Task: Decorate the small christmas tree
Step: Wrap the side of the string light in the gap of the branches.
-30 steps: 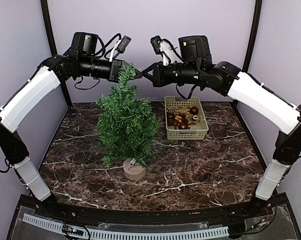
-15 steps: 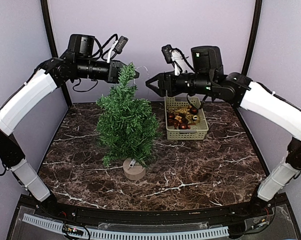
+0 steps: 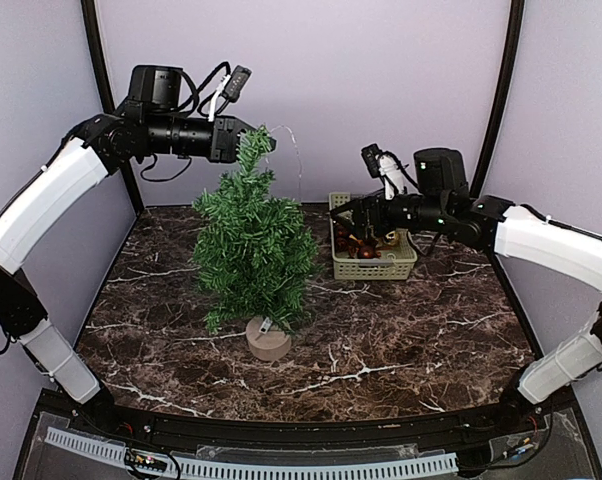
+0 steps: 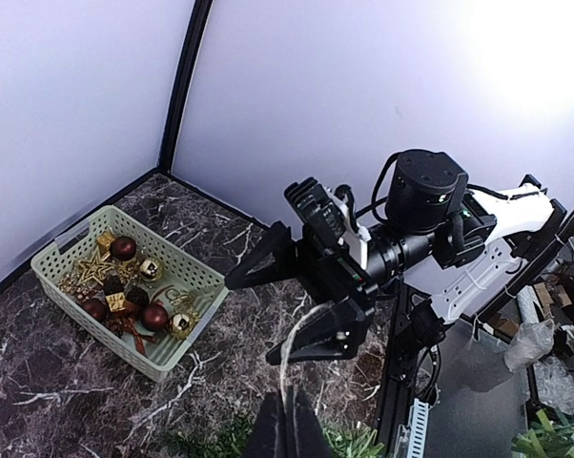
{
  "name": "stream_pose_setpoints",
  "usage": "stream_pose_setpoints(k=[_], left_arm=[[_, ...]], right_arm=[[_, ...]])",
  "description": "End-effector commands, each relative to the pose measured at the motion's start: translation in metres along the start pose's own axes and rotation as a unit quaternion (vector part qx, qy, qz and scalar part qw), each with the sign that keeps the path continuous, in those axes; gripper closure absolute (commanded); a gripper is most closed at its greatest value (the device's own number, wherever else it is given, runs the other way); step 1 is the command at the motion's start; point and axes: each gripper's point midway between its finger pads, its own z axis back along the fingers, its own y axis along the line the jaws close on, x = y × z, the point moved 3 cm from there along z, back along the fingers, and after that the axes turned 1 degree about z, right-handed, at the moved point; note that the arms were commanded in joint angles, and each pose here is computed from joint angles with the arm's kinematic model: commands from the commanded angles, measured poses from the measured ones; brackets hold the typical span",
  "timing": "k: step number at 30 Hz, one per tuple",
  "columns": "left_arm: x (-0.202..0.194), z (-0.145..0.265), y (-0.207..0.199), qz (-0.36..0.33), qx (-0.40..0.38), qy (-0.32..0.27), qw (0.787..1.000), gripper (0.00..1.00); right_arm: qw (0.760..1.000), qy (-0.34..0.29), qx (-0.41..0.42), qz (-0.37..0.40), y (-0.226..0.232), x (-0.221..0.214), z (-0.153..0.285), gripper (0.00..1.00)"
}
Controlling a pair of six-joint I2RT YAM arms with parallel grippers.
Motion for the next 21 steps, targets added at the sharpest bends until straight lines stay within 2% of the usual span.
stream_pose_setpoints(k=[1,8,11,21], left_arm=[[0.012,0.008,-0.015,-0.014,-0.024,-0.012,1.000,1.00],[0.012,0.008,-0.018,-0.014,-0.034,-0.006,0.999,1.00],[0.011,0.007,-0.018,-0.013,-0.037,-0.003,0.999,1.00],[0.013,0.005,-0.019,-0.011,-0.043,0.003,0.999,1.00]], right_arm=[[0.995,-0.050,0.047,0.075,0.016,0.020,-0.001,0.05],[0.983,-0.041,0.071,0.166,0.022,0.013,-0.019,0.05],[0.977,-0.038,0.070,0.197,0.022,0.008,-0.033,0.08],[0.964,-0.074,0.018,0.255,0.008,0.011,-0.061,0.12]])
